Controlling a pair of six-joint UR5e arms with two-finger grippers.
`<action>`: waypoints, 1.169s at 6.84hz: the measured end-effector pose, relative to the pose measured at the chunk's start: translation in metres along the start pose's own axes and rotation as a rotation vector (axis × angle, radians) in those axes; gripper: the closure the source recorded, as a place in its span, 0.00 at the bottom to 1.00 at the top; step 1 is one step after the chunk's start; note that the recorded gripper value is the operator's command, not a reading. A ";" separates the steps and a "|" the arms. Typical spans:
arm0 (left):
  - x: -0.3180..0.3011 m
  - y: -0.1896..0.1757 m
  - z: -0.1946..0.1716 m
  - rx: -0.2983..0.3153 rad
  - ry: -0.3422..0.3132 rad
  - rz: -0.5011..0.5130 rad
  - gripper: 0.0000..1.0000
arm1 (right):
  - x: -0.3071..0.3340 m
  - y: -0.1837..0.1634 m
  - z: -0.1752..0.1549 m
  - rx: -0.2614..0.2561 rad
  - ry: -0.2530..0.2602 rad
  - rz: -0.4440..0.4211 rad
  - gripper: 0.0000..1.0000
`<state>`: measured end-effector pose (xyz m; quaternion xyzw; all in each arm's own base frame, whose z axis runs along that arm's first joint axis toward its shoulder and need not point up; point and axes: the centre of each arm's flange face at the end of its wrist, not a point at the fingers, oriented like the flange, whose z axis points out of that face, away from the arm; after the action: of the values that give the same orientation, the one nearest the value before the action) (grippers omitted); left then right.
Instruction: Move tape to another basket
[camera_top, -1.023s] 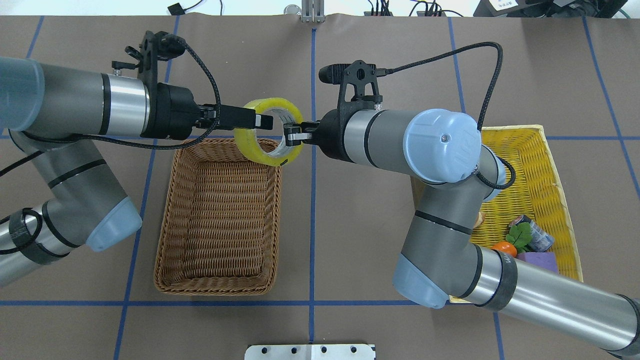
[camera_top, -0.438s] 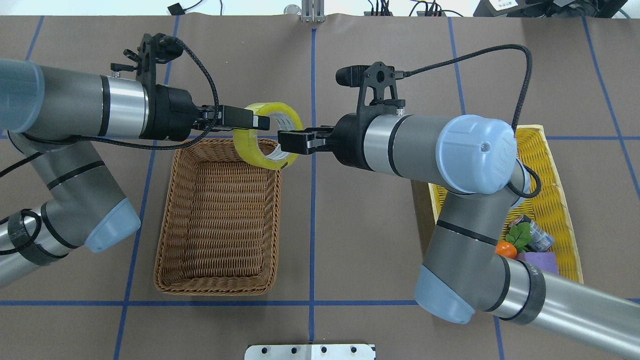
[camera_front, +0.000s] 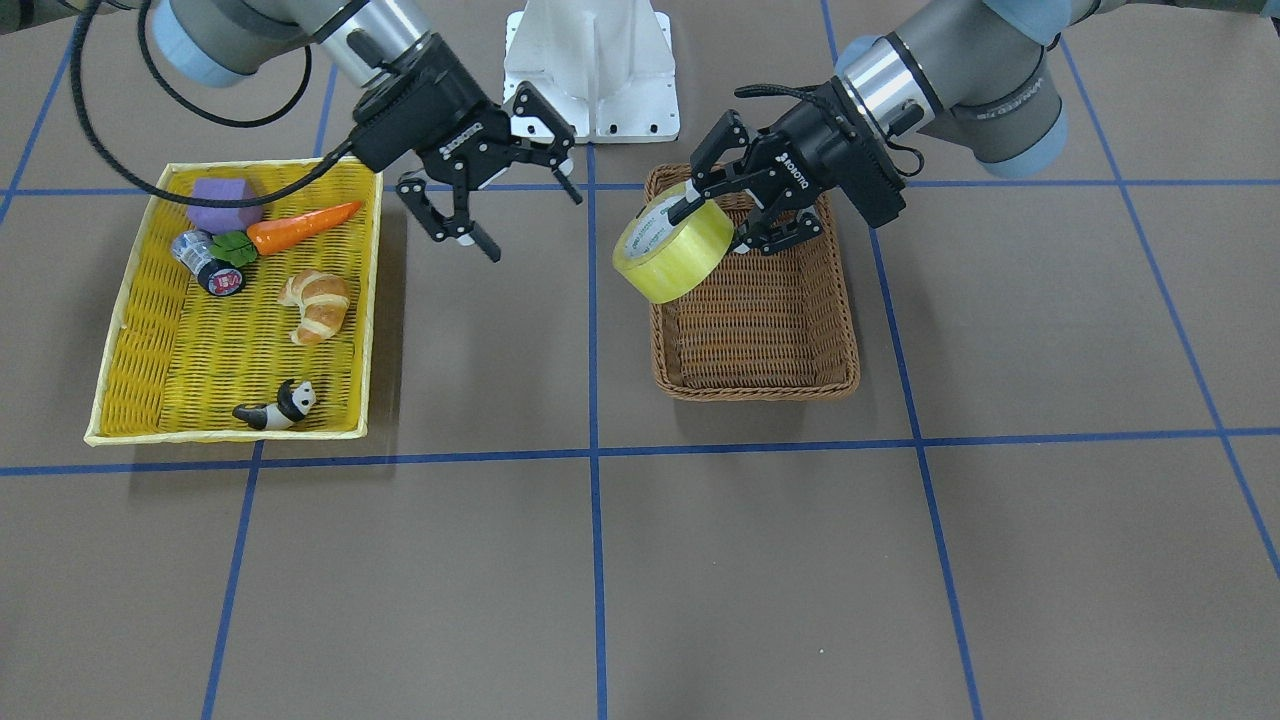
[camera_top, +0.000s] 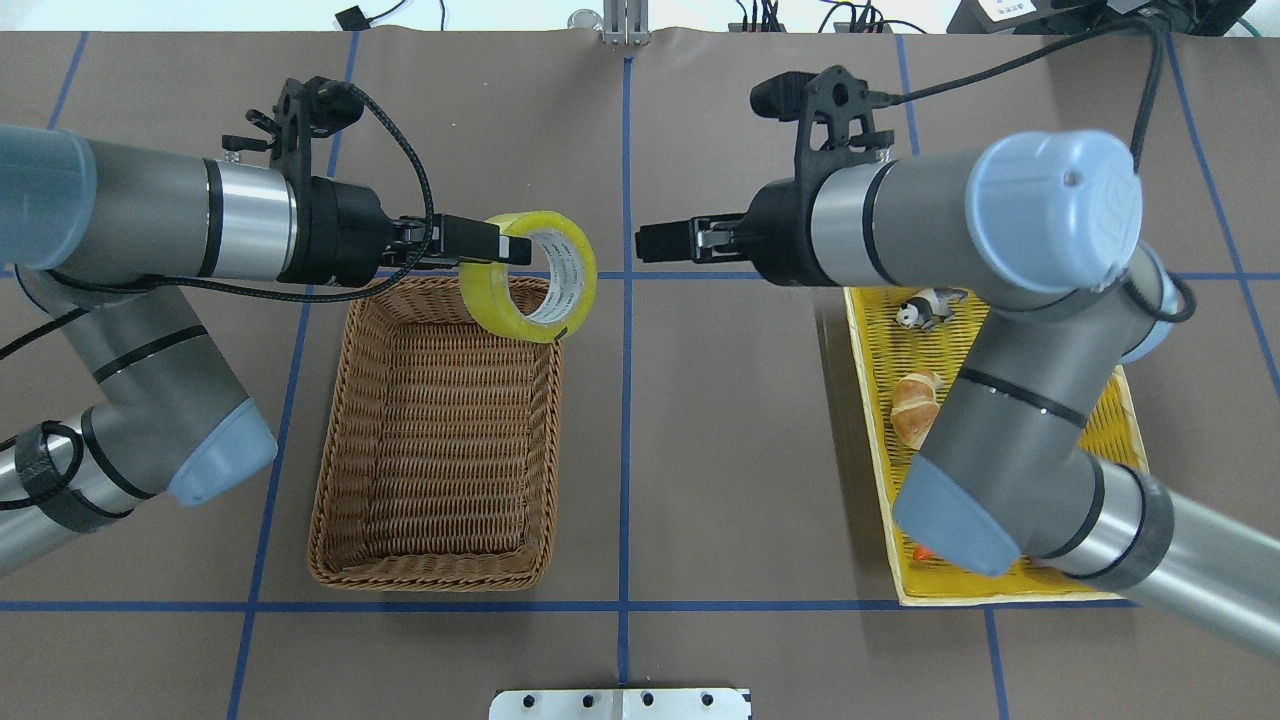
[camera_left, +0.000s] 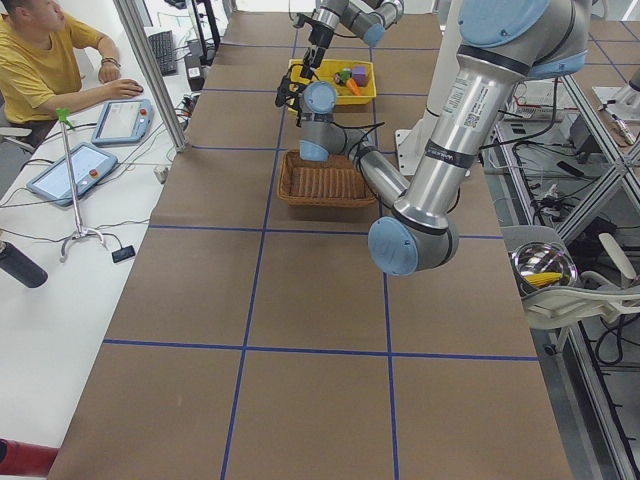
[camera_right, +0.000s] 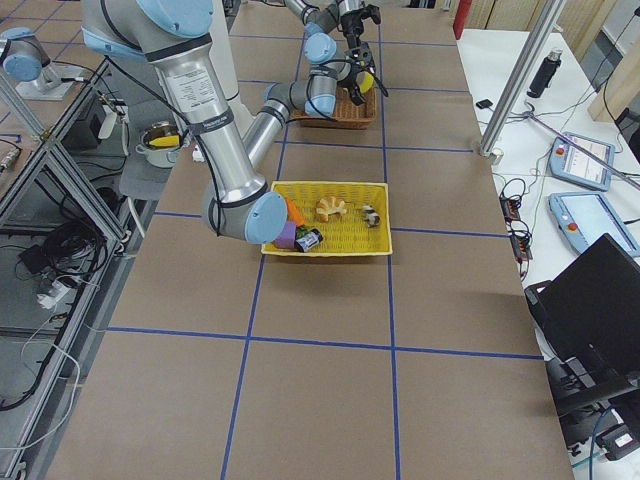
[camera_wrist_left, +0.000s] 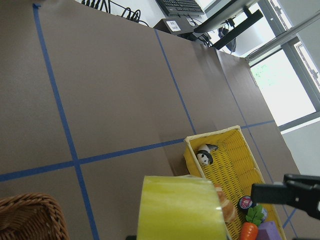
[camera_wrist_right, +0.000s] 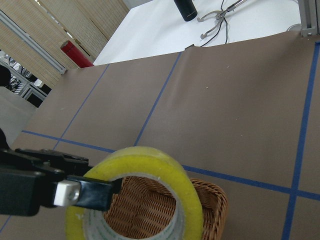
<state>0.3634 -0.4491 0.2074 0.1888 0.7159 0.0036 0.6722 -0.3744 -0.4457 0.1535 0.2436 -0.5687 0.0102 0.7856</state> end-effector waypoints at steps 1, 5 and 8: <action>-0.005 0.004 -0.001 -0.004 0.005 -0.115 1.00 | 0.039 -0.035 -0.008 -0.036 0.132 0.047 0.00; -0.081 0.052 0.023 -0.005 0.066 -0.531 1.00 | 0.227 -0.140 -0.094 -0.259 0.371 -0.018 0.00; -0.119 0.104 0.048 0.019 0.091 -0.558 1.00 | 0.329 -0.146 -0.161 -0.329 0.410 -0.094 0.00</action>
<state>0.4405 -0.3970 0.3446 -0.0096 0.7695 -0.1801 0.6127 -0.0726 -0.5970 0.3573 0.1315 -0.3797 -0.0696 0.9131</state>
